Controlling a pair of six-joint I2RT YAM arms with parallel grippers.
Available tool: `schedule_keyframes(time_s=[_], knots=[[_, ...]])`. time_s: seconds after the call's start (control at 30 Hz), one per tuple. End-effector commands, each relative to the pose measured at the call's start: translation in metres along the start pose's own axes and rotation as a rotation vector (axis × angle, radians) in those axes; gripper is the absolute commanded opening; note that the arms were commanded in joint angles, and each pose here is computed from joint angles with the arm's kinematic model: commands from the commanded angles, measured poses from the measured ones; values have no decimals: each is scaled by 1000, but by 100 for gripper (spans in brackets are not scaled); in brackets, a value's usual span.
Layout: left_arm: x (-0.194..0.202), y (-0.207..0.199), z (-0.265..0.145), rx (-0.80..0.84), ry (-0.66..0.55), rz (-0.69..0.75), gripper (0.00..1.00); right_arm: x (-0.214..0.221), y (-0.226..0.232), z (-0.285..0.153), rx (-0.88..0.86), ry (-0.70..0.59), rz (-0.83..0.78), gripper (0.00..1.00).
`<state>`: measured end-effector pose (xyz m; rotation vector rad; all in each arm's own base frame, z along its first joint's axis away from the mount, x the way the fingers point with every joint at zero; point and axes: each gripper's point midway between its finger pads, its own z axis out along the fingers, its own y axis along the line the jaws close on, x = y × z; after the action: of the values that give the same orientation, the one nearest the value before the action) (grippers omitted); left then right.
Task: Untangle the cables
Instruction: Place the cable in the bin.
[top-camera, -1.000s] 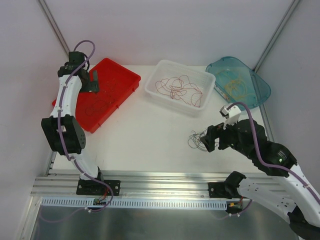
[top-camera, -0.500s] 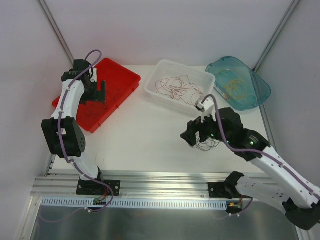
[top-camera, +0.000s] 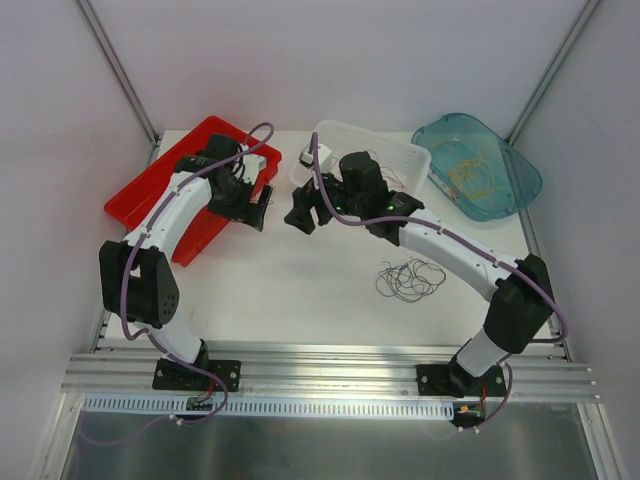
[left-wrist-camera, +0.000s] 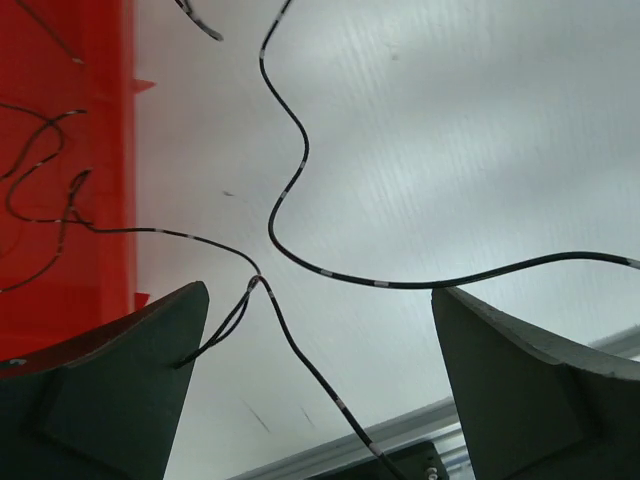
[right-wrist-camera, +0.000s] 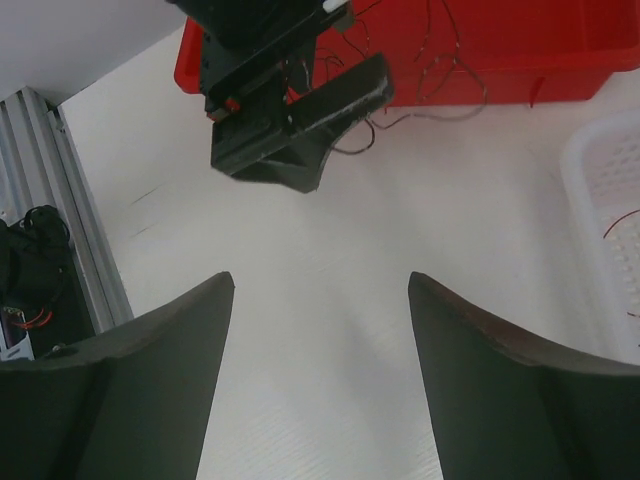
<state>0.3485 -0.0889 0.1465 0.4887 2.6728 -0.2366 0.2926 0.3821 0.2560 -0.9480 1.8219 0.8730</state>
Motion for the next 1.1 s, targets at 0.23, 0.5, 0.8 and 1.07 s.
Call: schedule_keyframes(time_s=[0.23, 0.5, 0.8, 1.07], knots=[[22, -46, -22, 140, -33, 88, 95, -31, 2, 38, -75, -126, -62, 72], [38, -62, -30, 201, -37, 78, 95, -25, 15, 46, -125, -118, -81, 70], [41, -68, -33, 233, -36, 74, 95, -27, 28, 45, -160, -120, -105, 68], [45, -67, -31, 227, -14, 70, 95, -34, 34, 42, -184, -140, -109, 39]])
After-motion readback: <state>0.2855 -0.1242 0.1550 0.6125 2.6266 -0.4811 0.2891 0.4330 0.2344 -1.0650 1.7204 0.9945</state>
